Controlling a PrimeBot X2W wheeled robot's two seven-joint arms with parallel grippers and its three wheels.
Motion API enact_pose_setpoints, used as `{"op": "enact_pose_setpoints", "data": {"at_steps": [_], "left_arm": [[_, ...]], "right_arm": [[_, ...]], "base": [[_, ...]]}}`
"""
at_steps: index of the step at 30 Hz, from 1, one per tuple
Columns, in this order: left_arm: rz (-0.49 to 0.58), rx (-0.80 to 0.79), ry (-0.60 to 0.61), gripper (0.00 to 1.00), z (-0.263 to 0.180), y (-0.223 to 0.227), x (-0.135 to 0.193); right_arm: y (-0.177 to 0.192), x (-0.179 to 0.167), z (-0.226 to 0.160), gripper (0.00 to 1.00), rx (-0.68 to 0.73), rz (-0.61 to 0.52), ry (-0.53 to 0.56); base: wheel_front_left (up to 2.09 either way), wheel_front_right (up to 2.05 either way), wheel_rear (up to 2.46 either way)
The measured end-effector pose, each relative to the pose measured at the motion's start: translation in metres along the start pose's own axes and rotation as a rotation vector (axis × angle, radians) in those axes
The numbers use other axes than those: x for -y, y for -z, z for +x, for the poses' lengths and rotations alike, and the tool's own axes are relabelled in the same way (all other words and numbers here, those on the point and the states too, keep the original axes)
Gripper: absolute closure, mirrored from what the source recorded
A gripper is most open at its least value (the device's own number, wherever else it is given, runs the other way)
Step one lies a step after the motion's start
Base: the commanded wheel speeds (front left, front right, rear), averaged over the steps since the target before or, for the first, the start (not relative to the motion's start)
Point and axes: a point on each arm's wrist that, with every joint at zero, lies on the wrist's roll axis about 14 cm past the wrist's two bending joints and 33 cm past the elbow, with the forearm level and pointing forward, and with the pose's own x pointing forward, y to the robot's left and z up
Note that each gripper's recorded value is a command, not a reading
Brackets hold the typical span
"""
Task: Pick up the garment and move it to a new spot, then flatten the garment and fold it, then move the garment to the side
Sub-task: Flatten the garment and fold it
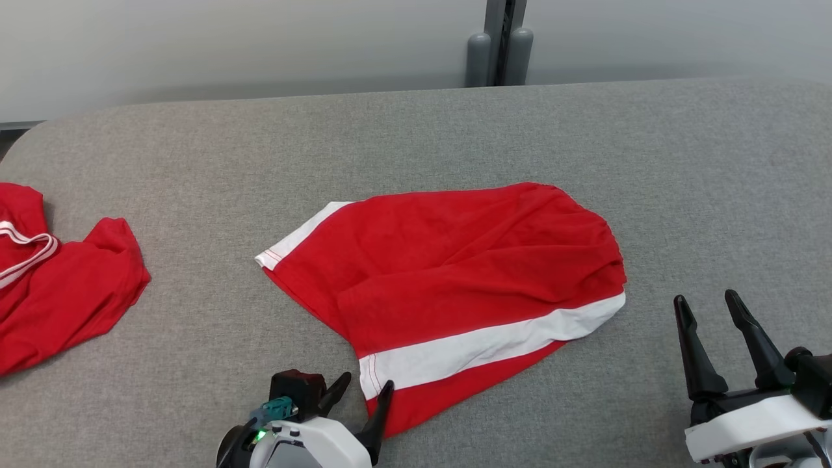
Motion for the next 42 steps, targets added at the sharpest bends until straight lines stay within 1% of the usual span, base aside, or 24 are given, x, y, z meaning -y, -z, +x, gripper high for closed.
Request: {"op": "enact_pose_setpoints", "data": {"at_steps": [5, 6, 7, 13, 16, 22, 29, 33, 42], "left_arm": [[-0.017, -0.013, 0.014, 0.0, 0.005, 0.001, 0.004], [-0.024, -0.014, 0.019, 0.47, 0.005, 0.002, 0.005], [-0.028, -0.006, 0.023, 1.0, 0.005, 0.001, 0.006], [-0.035, -0.002, 0.037, 1.0, 0.005, -0.001, 0.008], [-0.026, 0.03, 0.008, 1.0, 0.003, -0.008, 0.001], [-0.028, 0.058, -0.036, 1.0, 0.001, -0.014, -0.013], [-0.025, 0.094, -0.091, 1.0, 0.005, -0.025, -0.031], [-0.021, 0.102, -0.114, 1.0, 0.009, -0.028, -0.042], [-0.022, 0.123, -0.136, 1.0, 0.017, -0.031, -0.051]], "right_arm": [[0.003, 0.004, -0.002, 0.0, -0.008, 0.004, 0.014], [0.003, 0.006, -0.002, 0.0, -0.009, 0.003, 0.017], [0.003, 0.006, -0.002, 0.0, -0.009, 0.003, 0.019], [0.004, 0.01, 0.0, 0.0, -0.009, 0.0, 0.026], [0.006, 0.009, 0.002, 0.0, -0.019, -0.006, 0.018], [0.026, 0.008, 0.007, 0.0, -0.096, -0.035, -0.014], [0.055, -0.004, 0.022, 0.0, -0.194, -0.059, -0.088], [0.071, -0.017, 0.034, 0.0, -0.246, -0.073, -0.148], [0.105, -0.041, 0.051, 0.0, -0.344, -0.08, -0.25]], "base": [[0.0, 0.0, 0.0], [0.0, 0.0, 0.0], [0.0, 0.0, 0.0], [0.0, 0.0, 0.0], [0.0, 0.0, 0.0], [0.0, 0.0, 0.0], [0.0, 0.0, 0.0], [0.0, 0.0, 0.0], [0.0, 0.0, 0.0]]}}
